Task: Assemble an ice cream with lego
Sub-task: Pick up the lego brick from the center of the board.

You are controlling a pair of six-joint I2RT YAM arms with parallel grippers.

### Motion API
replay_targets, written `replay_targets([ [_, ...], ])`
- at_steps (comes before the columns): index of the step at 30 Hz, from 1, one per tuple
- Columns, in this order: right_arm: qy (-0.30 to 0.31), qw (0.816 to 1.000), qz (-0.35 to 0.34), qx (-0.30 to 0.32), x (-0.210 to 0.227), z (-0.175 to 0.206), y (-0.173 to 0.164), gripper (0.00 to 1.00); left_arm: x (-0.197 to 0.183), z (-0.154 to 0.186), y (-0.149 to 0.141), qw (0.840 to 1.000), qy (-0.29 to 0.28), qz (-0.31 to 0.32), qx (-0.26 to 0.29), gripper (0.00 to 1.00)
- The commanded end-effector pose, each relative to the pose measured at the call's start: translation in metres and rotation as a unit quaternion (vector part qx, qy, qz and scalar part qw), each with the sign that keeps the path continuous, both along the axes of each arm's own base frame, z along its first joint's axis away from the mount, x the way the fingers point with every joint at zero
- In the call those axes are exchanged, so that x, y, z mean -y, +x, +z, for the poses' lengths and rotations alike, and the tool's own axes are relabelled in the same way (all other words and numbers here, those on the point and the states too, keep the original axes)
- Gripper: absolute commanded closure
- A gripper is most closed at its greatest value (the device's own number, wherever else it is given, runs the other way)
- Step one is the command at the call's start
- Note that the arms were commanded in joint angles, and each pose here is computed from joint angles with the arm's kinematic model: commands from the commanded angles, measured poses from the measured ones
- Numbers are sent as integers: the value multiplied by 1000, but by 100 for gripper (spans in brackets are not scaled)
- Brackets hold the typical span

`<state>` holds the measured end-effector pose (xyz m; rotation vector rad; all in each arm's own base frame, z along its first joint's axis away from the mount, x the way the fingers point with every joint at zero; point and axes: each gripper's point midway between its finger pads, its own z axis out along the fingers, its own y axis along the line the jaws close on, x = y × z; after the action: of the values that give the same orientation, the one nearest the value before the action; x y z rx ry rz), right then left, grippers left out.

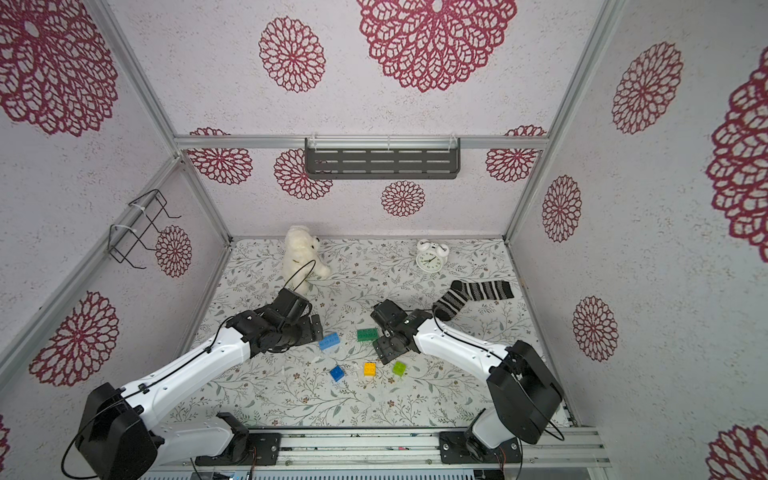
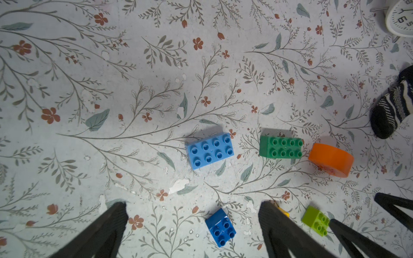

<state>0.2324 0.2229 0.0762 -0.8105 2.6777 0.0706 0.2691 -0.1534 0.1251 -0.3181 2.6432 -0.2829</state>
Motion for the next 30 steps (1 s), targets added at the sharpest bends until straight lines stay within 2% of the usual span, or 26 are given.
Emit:
replay_targets([
  [1,24,998,63,9,-8,12,-10,14,11,10,5,999,-22,-17,21,3],
  [6,28,990,132,37,-9,21,-13,10,19,22,6,998,-37,-37,31,3],
  [12,36,983,179,30,-16,10,-20,9,24,28,2,997,-57,-41,28,3],
  [23,-20,984,177,-8,-7,-9,-20,11,14,19,0,999,-48,-10,20,3],
  [30,-24,983,177,-38,-1,-19,-33,22,13,19,-1,999,-44,-11,18,3],
])
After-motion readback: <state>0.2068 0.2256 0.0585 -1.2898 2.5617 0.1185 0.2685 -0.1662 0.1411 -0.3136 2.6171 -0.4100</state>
